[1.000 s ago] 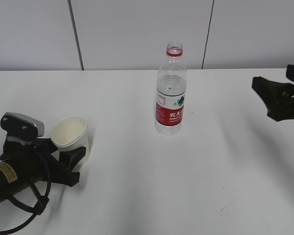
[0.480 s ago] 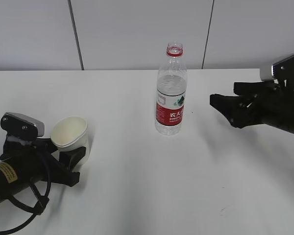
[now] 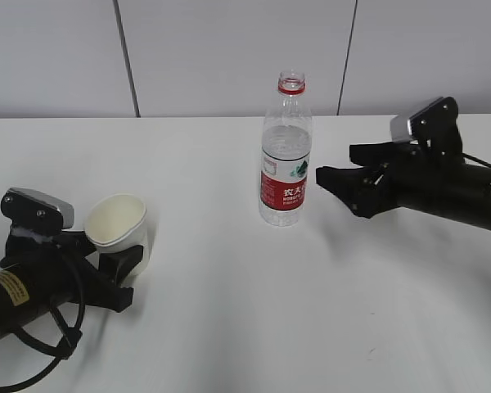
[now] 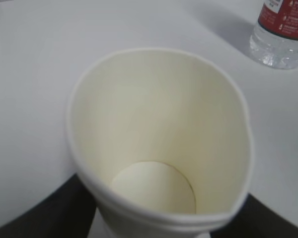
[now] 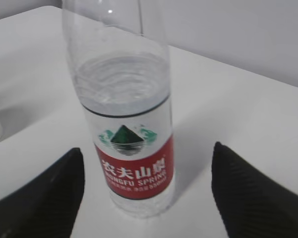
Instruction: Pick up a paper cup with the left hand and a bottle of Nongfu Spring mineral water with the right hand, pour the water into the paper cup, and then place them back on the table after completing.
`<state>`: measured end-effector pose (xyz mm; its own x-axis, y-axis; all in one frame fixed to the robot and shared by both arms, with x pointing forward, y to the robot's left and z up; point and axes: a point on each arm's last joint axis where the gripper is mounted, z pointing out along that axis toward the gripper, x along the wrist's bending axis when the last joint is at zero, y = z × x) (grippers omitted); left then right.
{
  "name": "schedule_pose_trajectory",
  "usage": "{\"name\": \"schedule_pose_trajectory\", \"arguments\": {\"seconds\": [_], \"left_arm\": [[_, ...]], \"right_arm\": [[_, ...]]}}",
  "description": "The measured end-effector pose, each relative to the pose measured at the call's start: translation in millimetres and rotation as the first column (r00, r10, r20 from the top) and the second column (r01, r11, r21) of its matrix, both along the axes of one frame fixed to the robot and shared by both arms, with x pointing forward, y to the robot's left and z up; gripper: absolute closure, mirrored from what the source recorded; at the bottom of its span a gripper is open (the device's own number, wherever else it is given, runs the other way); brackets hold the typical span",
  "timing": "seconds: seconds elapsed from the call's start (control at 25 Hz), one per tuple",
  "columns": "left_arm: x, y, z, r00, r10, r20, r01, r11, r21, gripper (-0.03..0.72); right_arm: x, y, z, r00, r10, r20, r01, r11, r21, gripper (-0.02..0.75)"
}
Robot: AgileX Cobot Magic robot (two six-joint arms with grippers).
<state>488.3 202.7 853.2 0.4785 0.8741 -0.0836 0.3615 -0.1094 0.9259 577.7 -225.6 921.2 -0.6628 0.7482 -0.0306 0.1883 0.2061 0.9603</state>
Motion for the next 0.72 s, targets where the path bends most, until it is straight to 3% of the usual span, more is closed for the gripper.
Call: {"name": "schedule_pose_trajectory", "arguments": {"seconds": [0.24,0.44,0.72], "left_arm": [[0.0,0.0,0.0,1.0,0.0,0.0,0.0,1.0,0.0,0.282],[-0.1,-0.1,0.0,1.0,-0.002,0.0,0.002,1.0,0.0,0.282],[-0.1,-0.2,0.0,1.0,-0.003,0.0,0.003,1.0,0.0,0.282]], "right_arm": [[16.4,23.9,-13.3,0.999,0.005,-0.046,-0.006,0.999,-0.037,0.148],[30.9,34.0,-20.7,0.998,-0.007,-0.056,0.005,0.999,-0.038,0.075],[43.7,46.7,-30.0,0.998,0.021,-0.051,-0.024,0.999,-0.042,0.066]]}}
